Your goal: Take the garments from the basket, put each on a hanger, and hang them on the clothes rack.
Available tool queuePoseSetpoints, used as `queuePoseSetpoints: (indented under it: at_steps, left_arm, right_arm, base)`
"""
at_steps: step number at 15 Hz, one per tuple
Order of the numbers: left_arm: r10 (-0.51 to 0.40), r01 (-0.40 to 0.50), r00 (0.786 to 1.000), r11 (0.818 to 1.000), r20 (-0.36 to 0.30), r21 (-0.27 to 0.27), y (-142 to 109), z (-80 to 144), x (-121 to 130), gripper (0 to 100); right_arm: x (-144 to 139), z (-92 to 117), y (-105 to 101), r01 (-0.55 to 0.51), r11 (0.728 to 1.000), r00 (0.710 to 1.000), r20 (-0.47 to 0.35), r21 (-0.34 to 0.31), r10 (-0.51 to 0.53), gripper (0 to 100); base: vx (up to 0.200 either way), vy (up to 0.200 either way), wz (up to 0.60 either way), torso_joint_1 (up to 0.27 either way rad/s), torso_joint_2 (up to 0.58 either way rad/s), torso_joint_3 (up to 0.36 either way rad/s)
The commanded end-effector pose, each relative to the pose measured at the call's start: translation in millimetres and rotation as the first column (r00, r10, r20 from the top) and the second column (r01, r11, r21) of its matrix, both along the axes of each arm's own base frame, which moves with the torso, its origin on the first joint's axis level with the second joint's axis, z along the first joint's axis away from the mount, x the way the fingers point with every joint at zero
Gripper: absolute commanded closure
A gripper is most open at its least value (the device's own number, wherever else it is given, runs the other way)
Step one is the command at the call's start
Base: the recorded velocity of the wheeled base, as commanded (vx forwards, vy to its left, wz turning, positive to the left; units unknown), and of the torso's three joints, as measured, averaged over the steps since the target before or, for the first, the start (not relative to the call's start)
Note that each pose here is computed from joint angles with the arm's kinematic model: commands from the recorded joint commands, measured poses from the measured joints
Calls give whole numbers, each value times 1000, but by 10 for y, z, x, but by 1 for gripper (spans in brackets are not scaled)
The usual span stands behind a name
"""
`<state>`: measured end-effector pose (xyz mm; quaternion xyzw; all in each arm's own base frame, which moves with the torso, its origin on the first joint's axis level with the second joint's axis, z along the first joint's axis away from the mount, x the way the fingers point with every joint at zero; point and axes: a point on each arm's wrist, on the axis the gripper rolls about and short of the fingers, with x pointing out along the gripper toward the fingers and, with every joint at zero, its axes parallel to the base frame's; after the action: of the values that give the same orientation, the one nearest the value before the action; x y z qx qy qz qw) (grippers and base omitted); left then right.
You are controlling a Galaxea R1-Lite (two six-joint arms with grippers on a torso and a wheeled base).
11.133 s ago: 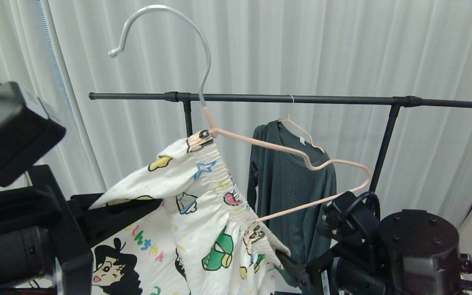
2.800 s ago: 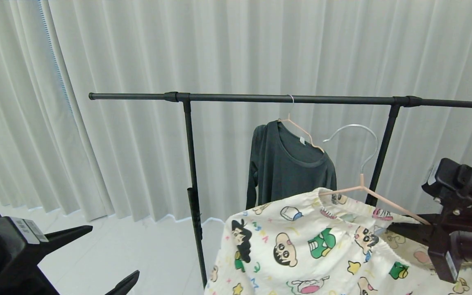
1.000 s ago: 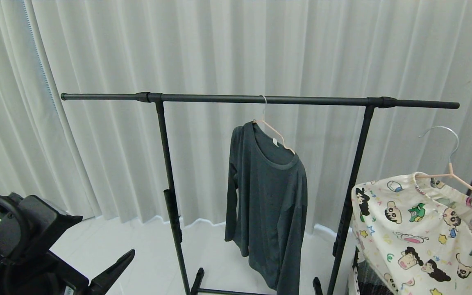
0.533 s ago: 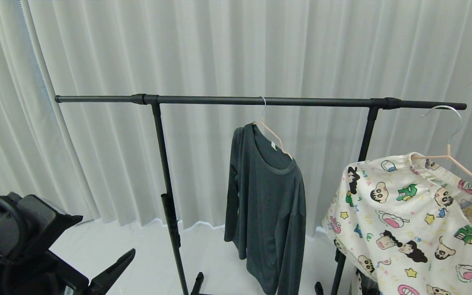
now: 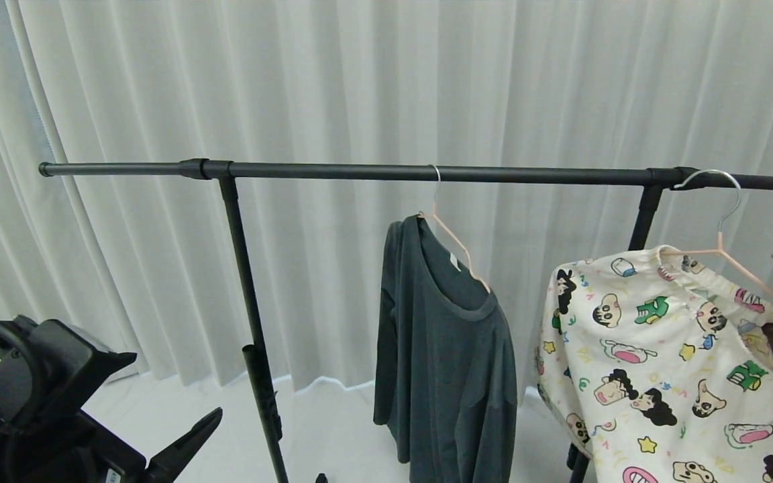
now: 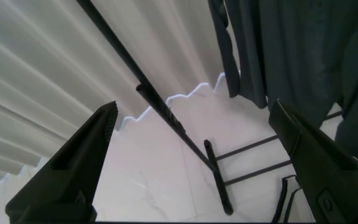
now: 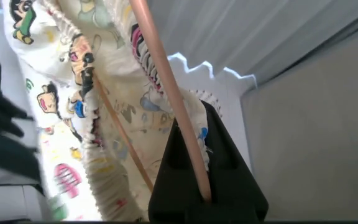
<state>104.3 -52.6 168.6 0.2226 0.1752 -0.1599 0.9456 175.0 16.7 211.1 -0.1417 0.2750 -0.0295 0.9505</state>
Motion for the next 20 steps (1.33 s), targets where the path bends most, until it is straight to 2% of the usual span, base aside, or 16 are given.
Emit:
queuePoseSetpoints:
  at_steps: [1,3,6,9,10,13,16,20]
  left_arm:
    - [-1,1,1000,1000,0,1,-1,-2,-2,0]
    - [-7,7,1000,1000,0,1,-5,-5,-8,0]
    - [-30,30,1000,1000,-3,3,-29,-11,-20,0]
    - [-46,46,999,999,0,3,-46,-2,-26,0]
    - [-46,46,999,999,0,3,-46,-2,-26,0]
    - [-46,46,999,999,2,0,-44,1,-30,0]
    - [-46,46,999,999,4,-1,-42,3,-33,0]
    - [-46,46,999,999,4,-1,-38,-2,-39,0]
  right_arm:
    - [9,19,34,-19,1000,1000,6,2,19,100]
    - [45,69,101,-42,999,999,23,22,41,100]
    - [221,176,188,-60,998,997,43,36,58,100]
    - [543,227,280,-69,997,997,37,35,68,100]
    - [543,227,280,-69,997,997,37,35,68,100]
    - [883,218,451,-94,995,995,19,27,94,100]
    - [999,82,585,-99,995,995,-25,2,99,100]
    - [1058,-38,628,-80,997,995,-63,17,81,100]
  base:
    - [200,0,0,-2,7,2]
    - [200,0,0,2,5,2]
    - [0,0,0,0,0,0]
    - [0,0,0,0,0,0]
    - [0,0,0,0,0,0]
    - [0,0,0,0,0,0]
    - [0,0,0,0,0,0]
    - [0,0,0,0,0,0]
